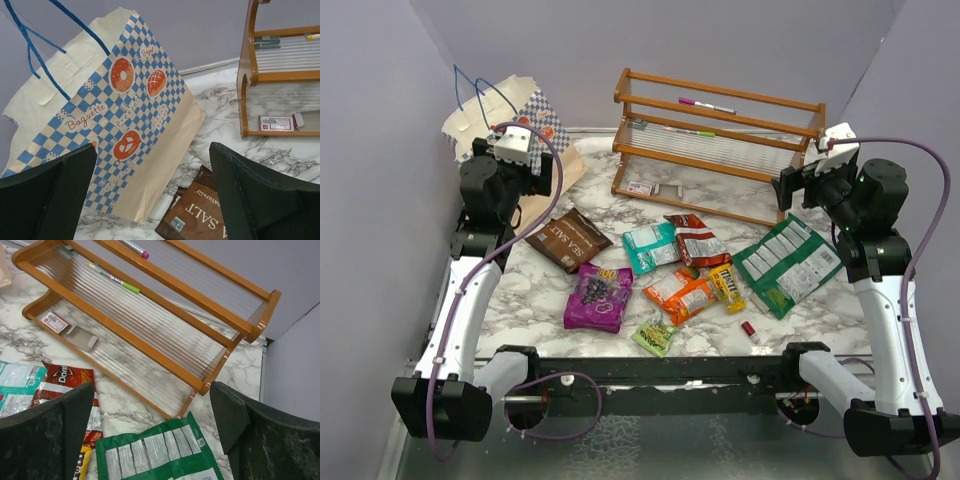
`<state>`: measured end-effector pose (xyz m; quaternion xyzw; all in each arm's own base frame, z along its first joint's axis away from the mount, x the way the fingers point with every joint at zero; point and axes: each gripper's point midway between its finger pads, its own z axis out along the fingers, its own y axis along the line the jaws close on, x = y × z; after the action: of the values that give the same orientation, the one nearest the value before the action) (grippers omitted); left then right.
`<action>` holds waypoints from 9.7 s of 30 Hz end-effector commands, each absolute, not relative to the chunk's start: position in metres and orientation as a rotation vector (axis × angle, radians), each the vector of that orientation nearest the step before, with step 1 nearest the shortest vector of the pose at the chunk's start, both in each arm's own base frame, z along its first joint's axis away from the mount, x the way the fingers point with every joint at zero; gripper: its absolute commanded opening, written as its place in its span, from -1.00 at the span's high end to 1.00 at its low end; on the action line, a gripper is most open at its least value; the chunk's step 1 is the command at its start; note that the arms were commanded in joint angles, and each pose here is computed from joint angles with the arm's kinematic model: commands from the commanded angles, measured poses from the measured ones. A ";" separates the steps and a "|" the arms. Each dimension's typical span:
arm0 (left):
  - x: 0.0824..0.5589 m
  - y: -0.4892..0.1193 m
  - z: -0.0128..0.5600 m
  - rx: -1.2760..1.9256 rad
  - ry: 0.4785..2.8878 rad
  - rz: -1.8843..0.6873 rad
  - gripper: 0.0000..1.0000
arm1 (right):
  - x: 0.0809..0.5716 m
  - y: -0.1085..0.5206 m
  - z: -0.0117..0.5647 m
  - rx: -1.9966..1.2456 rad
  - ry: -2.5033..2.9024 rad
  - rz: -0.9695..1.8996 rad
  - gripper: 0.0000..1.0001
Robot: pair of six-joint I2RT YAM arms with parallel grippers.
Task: Place the snacks into the paper bag
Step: Pick up the snack from the center of the board, then place the snack in the paper bag.
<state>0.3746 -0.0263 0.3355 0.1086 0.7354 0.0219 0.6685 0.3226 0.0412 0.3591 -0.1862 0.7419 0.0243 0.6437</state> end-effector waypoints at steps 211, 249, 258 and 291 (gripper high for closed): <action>0.299 -0.326 0.373 1.313 1.366 -0.489 1.00 | 0.258 0.162 0.370 -1.066 1.539 0.540 -0.43; 0.435 -0.011 0.651 0.350 1.113 0.335 1.00 | 0.252 0.154 0.349 -1.002 1.548 0.552 -0.64; 0.443 0.063 0.681 0.163 0.998 0.248 1.00 | 0.254 0.157 0.341 -1.009 1.556 0.577 -0.65; 0.498 0.132 0.584 0.126 1.191 -0.106 1.00 | 0.260 0.160 0.318 -1.011 1.590 0.610 -0.65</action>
<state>0.5022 0.1455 0.5700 0.0302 0.5868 -0.0242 0.8088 0.2597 0.1583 0.3146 -0.4263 0.6806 0.2517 0.5401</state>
